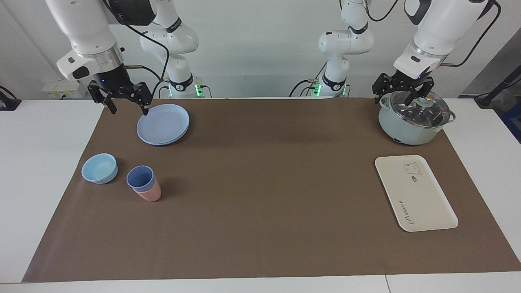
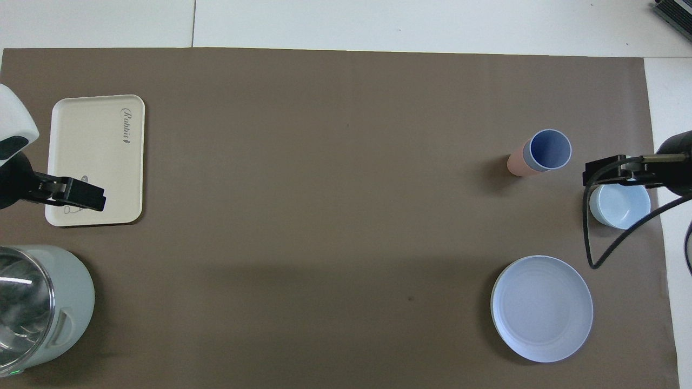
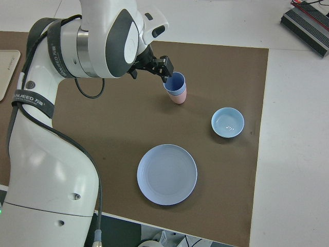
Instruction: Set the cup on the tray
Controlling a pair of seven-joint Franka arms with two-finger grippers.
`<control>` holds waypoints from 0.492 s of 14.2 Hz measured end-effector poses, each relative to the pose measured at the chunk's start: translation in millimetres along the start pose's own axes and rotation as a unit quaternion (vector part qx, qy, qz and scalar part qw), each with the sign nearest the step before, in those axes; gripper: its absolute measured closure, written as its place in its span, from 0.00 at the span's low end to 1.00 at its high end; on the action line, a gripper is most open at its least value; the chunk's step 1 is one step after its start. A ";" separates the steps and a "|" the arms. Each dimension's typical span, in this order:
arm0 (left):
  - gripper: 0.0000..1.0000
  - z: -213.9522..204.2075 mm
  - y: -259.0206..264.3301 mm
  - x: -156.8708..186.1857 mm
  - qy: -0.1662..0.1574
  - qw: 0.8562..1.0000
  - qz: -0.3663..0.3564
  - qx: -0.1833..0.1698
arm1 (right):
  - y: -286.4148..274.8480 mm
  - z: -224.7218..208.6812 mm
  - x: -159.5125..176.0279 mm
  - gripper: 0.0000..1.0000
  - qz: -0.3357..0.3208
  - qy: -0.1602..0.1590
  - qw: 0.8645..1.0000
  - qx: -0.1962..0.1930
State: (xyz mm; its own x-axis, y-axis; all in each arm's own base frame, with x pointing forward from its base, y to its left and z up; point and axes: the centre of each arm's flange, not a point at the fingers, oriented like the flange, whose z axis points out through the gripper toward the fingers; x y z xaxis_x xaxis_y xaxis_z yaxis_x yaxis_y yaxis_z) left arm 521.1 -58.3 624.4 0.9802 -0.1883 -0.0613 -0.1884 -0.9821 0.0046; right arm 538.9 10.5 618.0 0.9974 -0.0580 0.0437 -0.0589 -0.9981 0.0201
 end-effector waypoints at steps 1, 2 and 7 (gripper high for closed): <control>0.00 0.0 0.0 0.0 0.000 1.000 0.000 0.000 | 0.2 0.2 0.0 0.01 0.000 0.000 1.000 0.000; 0.00 0.0 0.0 0.0 0.000 1.000 0.000 0.000 | 0.6 0.4 0.0 0.01 0.001 0.000 1.000 0.000; 0.00 0.0 0.0 0.0 0.000 1.000 0.000 0.000 | 2.4 -6.9 -7.0 0.00 -0.001 -0.004 1.000 0.000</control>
State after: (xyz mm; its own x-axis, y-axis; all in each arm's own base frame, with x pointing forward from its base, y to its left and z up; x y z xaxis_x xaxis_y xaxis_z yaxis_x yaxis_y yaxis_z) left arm 521.1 -58.3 624.4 0.9802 -0.1883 -0.0614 -0.1884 -0.9821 0.0046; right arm 531.5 8.8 624.6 0.9977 -0.0565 0.0361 -0.0573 -0.9982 0.0200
